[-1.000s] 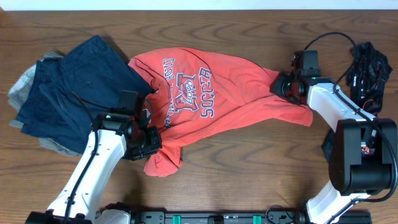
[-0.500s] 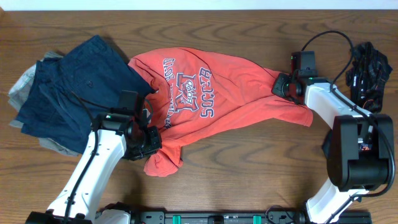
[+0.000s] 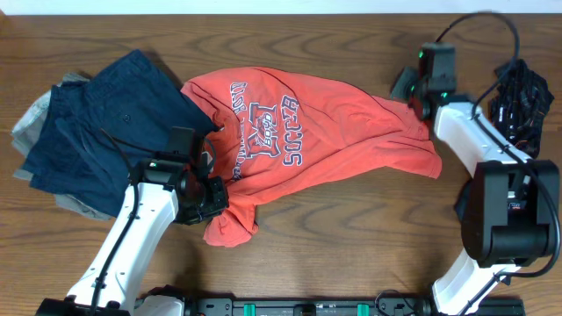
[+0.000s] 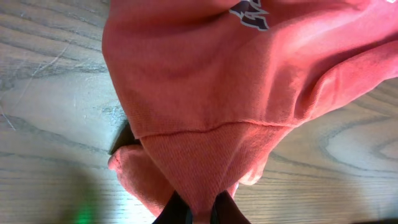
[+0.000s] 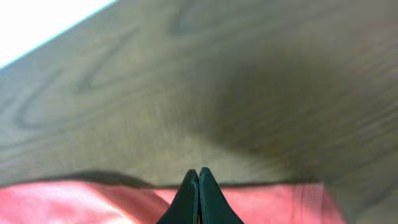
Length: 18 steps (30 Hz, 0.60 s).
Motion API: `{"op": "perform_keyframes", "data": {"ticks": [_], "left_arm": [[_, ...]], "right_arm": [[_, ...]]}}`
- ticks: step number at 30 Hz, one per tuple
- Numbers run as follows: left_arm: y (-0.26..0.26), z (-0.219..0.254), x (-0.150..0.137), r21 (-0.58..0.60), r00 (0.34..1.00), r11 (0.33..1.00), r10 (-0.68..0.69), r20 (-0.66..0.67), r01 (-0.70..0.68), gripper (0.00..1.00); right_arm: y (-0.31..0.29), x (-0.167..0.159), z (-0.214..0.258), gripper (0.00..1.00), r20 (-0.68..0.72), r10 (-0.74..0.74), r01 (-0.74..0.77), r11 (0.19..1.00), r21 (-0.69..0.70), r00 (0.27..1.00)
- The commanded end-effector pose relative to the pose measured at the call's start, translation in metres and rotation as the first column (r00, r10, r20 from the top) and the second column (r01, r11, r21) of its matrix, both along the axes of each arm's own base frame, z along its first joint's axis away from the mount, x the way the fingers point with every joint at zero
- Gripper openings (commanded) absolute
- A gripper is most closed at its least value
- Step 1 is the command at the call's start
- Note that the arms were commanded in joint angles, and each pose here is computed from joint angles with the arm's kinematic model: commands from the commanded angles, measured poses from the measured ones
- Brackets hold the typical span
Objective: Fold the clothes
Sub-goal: 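Grasp the t-shirt's right sleeve corner with the right gripper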
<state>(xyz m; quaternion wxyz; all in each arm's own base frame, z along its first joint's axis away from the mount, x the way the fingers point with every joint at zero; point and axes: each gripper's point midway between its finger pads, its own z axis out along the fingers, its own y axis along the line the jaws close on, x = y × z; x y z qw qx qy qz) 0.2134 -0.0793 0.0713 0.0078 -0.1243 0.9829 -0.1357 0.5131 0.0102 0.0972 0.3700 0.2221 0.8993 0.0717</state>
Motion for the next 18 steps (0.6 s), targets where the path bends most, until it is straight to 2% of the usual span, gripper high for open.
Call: {"op": "perform_keyframes", "data": {"ticks": [1, 2, 3, 7, 11, 18], "left_arm": [[0.001, 0.005, 0.006, 0.004, 1.000, 1.000, -0.012, 0.028, 0.012, 0.06], [0.001, 0.005, 0.006, 0.004, 1.000, 1.000, -0.012, 0.028, 0.012, 0.06], [0.001, 0.005, 0.006, 0.004, 1.000, 1.000, -0.012, 0.027, 0.012, 0.06], [0.001, 0.005, 0.006, 0.004, 1.000, 1.000, -0.012, 0.026, 0.012, 0.06], [0.001, 0.005, 0.006, 0.004, 1.000, 1.000, -0.013, 0.028, 0.013, 0.06], [0.001, 0.005, 0.006, 0.004, 1.000, 1.000, -0.012, 0.028, 0.012, 0.06]], "right_arm": [[-0.004, -0.002, 0.010, 0.16, -0.043, 0.037, -0.038, 0.999, -0.026, 0.998], [-0.002, -0.011, 0.004, 0.29, -0.098, 0.061, -0.064, 0.998, -0.025, 0.993], [-0.001, -0.021, -0.003, 0.38, -0.149, 0.074, -0.079, 0.996, -0.033, 0.986], [-0.012, -0.068, -0.034, 0.48, -0.367, 0.093, -0.140, 0.985, -0.104, 0.926], [-0.012, -0.087, -0.051, 0.49, -0.442, 0.176, -0.259, 0.956, -0.135, 0.880], [-0.004, -0.102, -0.072, 0.49, -0.471, 0.239, -0.321, 0.942, -0.100, 0.849]]}}
